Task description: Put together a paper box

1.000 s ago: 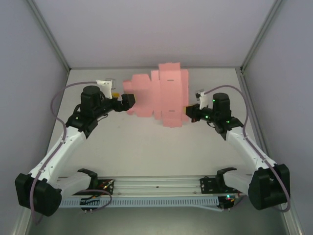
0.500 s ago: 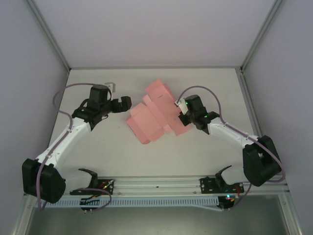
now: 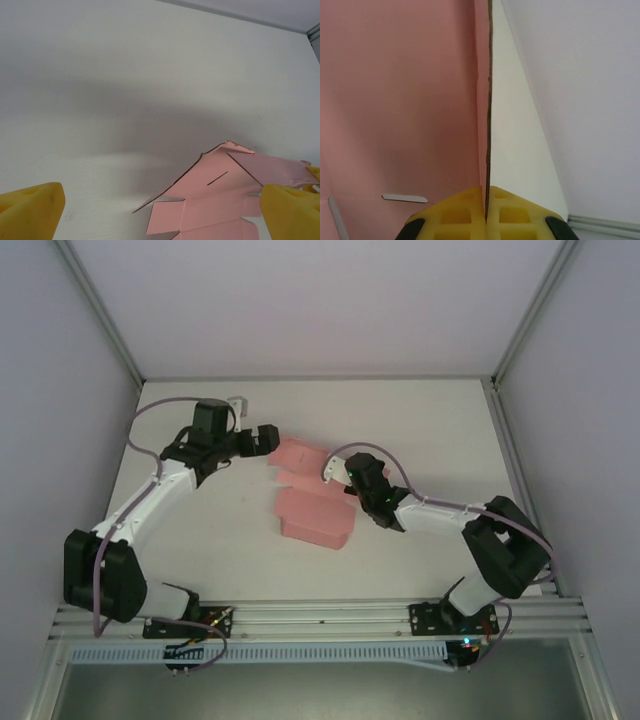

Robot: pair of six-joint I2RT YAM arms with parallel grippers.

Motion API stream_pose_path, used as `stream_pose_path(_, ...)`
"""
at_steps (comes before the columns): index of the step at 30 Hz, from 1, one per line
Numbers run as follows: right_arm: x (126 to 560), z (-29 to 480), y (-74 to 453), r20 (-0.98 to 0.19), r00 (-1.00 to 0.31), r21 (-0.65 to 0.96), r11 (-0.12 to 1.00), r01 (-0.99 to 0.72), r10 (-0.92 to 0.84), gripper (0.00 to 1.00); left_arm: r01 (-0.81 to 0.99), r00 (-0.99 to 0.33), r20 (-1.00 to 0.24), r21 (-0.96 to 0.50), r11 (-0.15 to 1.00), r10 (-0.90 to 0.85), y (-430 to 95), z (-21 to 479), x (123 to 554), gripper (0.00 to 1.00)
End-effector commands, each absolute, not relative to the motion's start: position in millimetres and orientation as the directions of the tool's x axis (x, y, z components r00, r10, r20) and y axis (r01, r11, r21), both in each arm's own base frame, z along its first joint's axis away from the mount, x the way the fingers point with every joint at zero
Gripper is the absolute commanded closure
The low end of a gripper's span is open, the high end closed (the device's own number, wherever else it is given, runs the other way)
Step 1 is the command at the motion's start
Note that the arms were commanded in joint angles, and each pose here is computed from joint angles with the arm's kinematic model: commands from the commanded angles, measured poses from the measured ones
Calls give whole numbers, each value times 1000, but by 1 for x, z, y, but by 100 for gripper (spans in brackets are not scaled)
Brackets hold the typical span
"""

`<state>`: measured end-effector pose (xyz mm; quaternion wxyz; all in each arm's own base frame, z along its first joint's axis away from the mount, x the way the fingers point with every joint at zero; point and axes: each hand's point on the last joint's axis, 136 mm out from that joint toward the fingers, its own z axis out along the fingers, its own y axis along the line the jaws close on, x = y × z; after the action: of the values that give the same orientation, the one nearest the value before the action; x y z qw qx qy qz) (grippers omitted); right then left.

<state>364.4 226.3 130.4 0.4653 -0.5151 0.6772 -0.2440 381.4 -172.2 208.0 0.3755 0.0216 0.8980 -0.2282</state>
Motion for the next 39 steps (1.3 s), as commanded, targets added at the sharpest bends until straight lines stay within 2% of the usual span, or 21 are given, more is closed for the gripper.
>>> stream_pose_path(1, 374, 146, 231, -356, -22, -858, 336, -389, -934, 100, 245, -705, -698, -403, 882, -123, -181, 212, 398, 0)
stream_pose_path(9, 373, 139, 244, -397, -22, -828, 369, -421, -918, 100, 281, -755, -655, -342, 897, -14, -196, 166, 417, 0)
stream_pose_path(18, 374, 146, 250, -482, -54, -778, 456, -431, -874, 100, 308, -796, -600, -283, 908, 83, -218, 118, 402, 0)
stream_pose_path(22, 370, 143, 255, -500, -52, -759, 466, -454, -865, 100, 322, -775, -628, -287, 902, 76, -235, 122, 402, 0)
stream_pose_path(25, 365, 143, 261, -509, -45, -754, 470, -459, -860, 100, 283, -769, -640, -333, 899, 5, -241, 128, 408, 0)
stream_pose_path(29, 363, 152, 261, -579, -57, -716, 540, -443, -814, 100, 237, -769, -636, -377, 895, -65, -245, 129, 410, 0)
stream_pose_path(34, 362, 155, 245, -589, -90, -710, 568, -416, -803, 100, 237, -759, -648, -372, 898, -68, -219, 141, 402, 0)
stream_pose_path(39, 363, 158, 228, -621, -137, -676, 616, -404, -772, 100, 288, -734, -664, -494, 820, -143, -181, 159, 383, 0)
